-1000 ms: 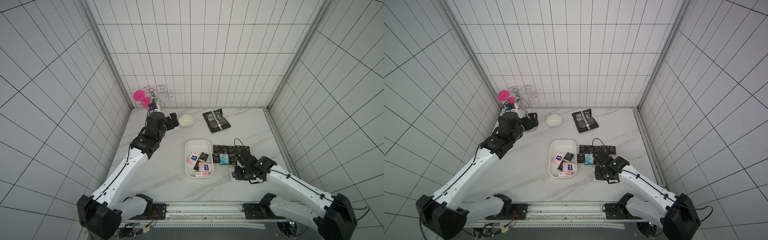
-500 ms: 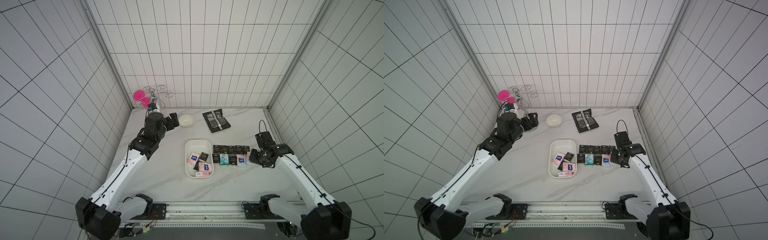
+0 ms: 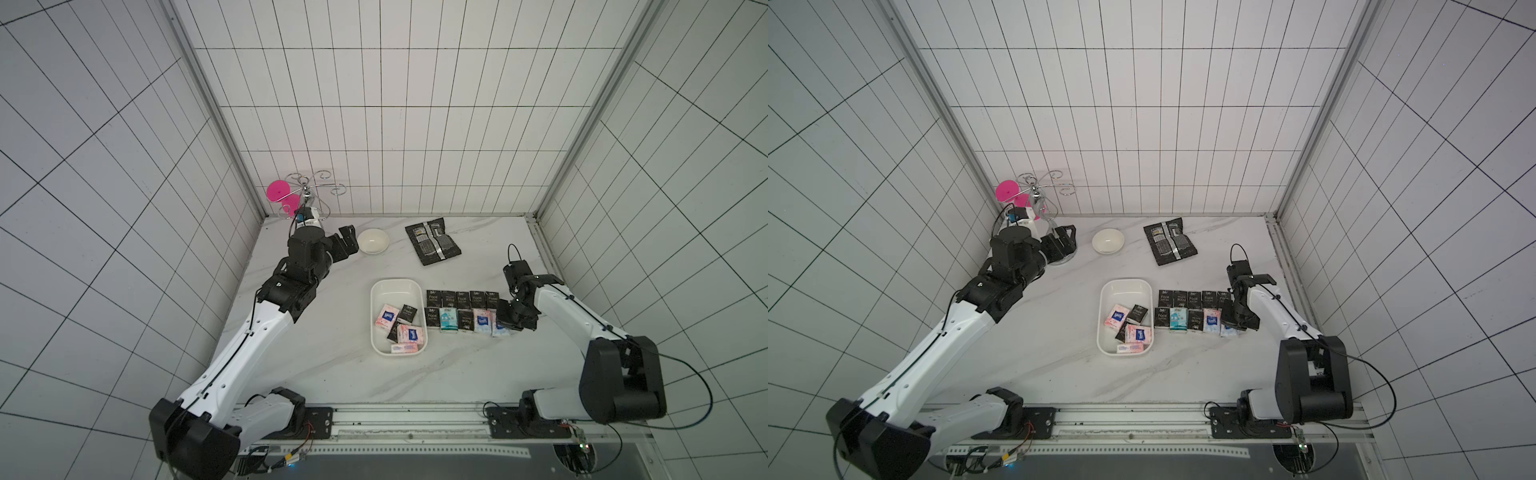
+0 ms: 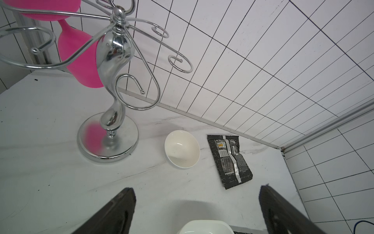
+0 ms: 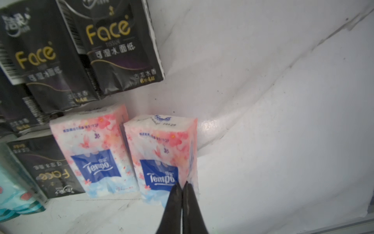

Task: Take the pocket tissues out of the storage box
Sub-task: Place the pocket tissues at the center of the board.

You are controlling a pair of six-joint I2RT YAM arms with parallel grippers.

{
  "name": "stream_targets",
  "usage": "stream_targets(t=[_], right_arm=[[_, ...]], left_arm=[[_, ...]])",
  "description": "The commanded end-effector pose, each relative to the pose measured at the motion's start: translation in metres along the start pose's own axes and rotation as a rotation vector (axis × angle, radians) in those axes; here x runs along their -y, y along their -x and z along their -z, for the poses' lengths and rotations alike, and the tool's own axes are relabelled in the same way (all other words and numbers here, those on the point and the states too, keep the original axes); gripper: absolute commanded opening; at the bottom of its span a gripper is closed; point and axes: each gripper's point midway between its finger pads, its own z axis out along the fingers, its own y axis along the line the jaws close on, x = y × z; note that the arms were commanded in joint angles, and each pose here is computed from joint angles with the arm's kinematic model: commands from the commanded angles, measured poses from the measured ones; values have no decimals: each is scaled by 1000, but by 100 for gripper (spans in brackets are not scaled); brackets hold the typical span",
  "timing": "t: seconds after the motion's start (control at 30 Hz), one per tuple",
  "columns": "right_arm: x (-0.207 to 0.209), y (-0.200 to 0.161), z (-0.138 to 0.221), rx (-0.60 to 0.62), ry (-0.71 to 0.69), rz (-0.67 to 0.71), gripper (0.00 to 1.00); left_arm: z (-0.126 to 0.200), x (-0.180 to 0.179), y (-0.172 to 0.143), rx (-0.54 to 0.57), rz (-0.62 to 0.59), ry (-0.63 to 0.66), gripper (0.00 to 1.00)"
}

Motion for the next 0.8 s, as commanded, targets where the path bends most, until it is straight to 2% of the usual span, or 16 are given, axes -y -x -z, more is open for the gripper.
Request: stream_targets(t=[0.0, 0.3, 0.47, 0.63, 0.77], right_arm=[[4, 15, 2, 32, -18, 3, 0], [7, 23, -4, 19, -26, 15, 1], [6, 28, -3, 34, -22, 22, 17], [6, 31, -3, 35, -24, 28, 25], [7, 33, -2, 44, -29, 33, 27]], left_arm=[[5, 2, 8, 32, 11, -21, 99], [4, 0, 9, 33, 13, -18, 98], [5, 1, 9, 33, 15, -21, 99], [6, 1, 11, 38, 14, -18, 99], [6, 2, 12, 39, 16, -20, 99]])
